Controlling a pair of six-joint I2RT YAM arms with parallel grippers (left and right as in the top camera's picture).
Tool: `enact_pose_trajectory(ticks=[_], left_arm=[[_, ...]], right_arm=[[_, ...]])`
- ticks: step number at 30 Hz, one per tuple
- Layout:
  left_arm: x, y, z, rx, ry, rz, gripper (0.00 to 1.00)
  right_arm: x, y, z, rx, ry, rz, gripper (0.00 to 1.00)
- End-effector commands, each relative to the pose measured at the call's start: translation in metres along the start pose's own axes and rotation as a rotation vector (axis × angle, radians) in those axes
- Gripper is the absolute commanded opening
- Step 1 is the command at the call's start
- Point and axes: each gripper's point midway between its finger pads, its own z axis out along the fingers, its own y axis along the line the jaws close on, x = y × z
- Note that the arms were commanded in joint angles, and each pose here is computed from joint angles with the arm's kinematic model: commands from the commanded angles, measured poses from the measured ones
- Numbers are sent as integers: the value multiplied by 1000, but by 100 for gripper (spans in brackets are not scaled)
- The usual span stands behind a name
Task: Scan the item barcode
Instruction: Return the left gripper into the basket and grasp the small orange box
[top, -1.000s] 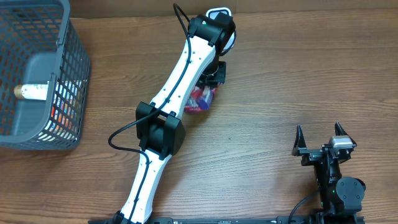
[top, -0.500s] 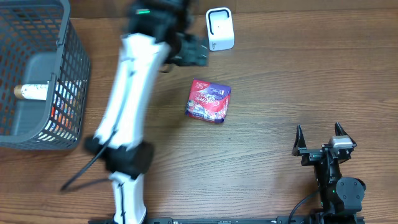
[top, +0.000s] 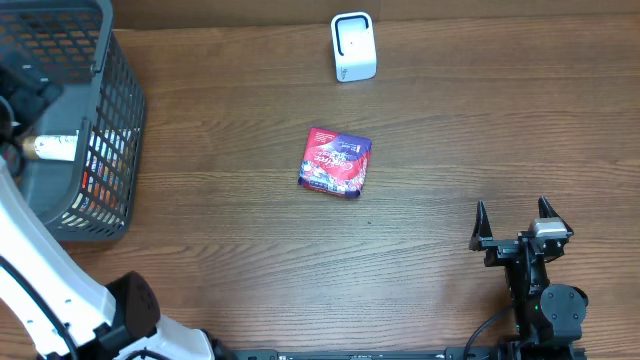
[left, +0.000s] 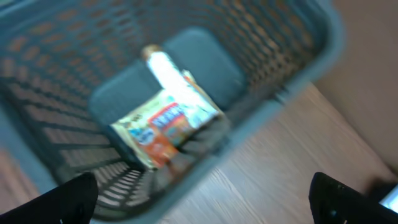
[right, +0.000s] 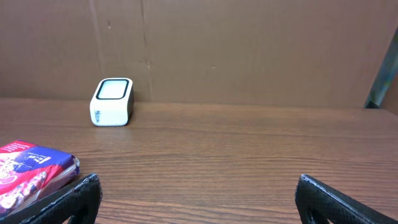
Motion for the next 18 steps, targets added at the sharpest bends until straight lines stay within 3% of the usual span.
enact_pose_trajectory(ticks=[1,10,18], left_arm=[[-18,21,20,-88,-30,-88,100],[-33,51,80,-178,28,-143,100],[-11,58,152,-228,214,9,100]], right_arm=[[2,-3,0,14,-3,-4,100],[2,-3,0,14,-3,-4,100],[2,-3,0,14,-3,-4,100]])
